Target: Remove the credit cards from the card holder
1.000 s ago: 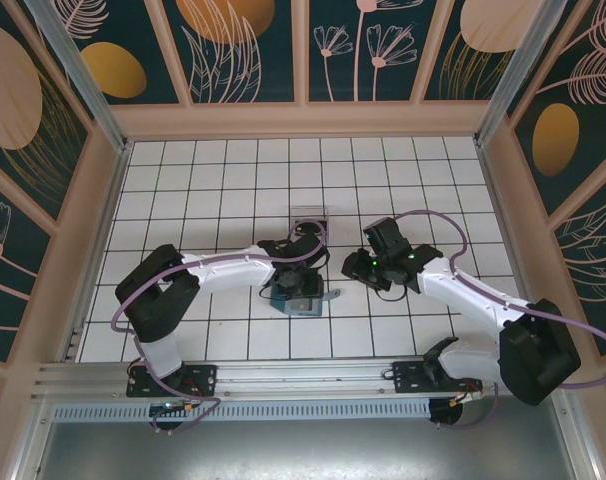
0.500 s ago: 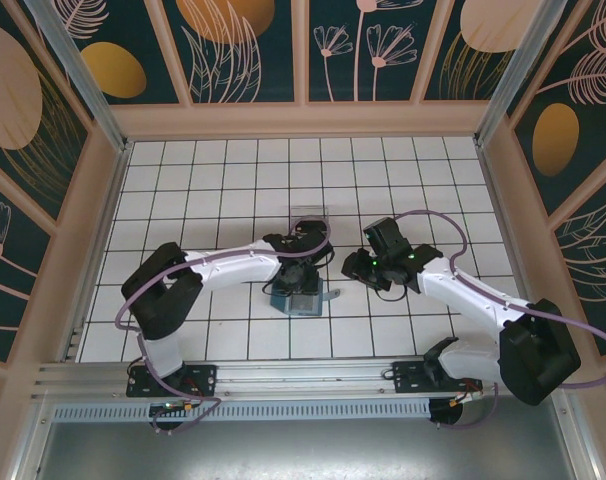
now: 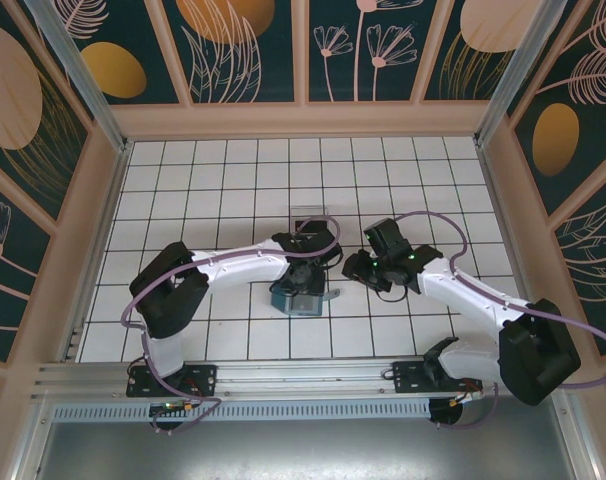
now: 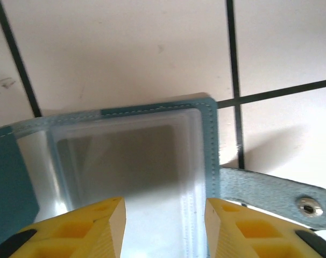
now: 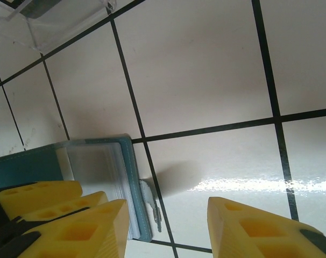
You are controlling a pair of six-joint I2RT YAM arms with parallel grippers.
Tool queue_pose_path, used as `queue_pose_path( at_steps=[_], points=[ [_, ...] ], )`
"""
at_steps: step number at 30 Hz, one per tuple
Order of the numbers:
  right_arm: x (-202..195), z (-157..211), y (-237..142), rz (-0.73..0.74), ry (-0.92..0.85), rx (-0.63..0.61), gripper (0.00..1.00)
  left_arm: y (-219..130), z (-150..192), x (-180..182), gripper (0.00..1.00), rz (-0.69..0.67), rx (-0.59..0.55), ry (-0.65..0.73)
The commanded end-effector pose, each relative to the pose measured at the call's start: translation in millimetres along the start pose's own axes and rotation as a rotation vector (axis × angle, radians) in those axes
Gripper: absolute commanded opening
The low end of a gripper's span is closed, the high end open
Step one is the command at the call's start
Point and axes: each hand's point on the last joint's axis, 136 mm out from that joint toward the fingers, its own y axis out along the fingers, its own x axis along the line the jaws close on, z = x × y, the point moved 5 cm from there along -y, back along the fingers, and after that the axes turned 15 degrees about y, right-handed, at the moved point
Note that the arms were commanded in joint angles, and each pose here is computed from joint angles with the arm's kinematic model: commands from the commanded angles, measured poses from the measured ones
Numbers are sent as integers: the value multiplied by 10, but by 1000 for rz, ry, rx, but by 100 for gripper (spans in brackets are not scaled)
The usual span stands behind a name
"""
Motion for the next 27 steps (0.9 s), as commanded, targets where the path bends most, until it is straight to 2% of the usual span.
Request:
queue_pose_path(
  at_steps=[1, 9, 19, 27],
  points=[
    [0, -8, 3, -12, -11, 5, 43, -31, 10, -108, 45, 73, 5, 6],
    [-2, -5, 1, -9, -20, 7, 43, 137, 89, -157, 45, 132, 39, 0],
    [-25, 6, 36, -6, -19, 15, 43, 160, 169, 74, 45, -22, 58, 1],
    [-43, 9, 68, -1, -21, 21, 43, 154, 199, 143, 45, -74, 72, 7]
  ],
)
